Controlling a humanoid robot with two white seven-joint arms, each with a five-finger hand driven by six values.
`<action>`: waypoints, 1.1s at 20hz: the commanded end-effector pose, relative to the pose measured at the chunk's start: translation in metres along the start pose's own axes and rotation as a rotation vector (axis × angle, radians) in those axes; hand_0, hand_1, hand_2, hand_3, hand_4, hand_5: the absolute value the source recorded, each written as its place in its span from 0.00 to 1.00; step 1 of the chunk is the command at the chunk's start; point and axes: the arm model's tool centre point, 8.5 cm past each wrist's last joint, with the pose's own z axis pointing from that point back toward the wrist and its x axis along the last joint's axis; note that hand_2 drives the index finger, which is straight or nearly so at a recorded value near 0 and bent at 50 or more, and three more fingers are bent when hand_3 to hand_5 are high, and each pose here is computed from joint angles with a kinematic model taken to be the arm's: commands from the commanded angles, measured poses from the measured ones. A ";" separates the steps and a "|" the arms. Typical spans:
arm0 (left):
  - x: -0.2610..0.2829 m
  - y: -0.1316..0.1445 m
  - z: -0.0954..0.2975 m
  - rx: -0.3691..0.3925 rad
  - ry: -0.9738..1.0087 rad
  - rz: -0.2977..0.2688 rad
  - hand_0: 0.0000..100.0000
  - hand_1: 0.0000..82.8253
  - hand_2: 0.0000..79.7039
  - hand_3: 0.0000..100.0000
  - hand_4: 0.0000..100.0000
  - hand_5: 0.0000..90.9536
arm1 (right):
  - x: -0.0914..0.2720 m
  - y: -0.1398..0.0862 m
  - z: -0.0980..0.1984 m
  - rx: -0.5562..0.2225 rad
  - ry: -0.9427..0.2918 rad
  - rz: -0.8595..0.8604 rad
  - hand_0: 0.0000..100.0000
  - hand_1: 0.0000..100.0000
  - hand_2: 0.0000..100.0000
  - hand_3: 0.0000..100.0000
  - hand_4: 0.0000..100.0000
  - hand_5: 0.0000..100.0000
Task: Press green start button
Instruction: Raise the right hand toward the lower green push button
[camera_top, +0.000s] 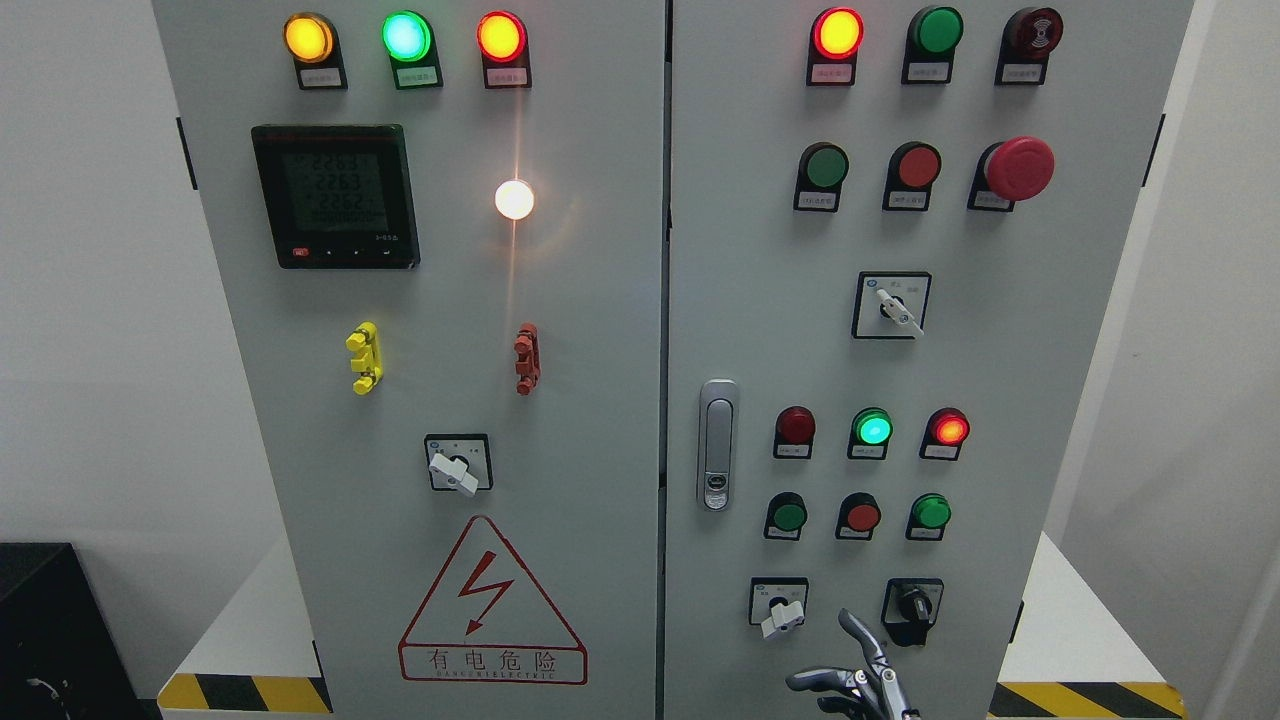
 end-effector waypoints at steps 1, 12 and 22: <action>0.007 0.001 0.000 0.003 0.003 -0.003 0.12 0.67 0.00 0.00 0.00 0.00 | 0.008 -0.001 -0.009 -0.029 -0.041 0.216 0.17 0.43 0.00 0.84 0.85 1.00; 0.008 0.001 0.000 0.003 0.002 -0.003 0.12 0.67 0.00 0.00 0.00 0.00 | 0.015 0.003 -0.015 -0.031 -0.079 0.645 0.30 0.38 0.00 0.92 0.91 1.00; 0.008 0.001 0.000 0.003 0.002 -0.003 0.12 0.67 0.00 0.00 0.00 0.00 | 0.007 0.005 -0.033 -0.025 -0.095 0.758 0.32 0.35 0.00 0.94 0.92 1.00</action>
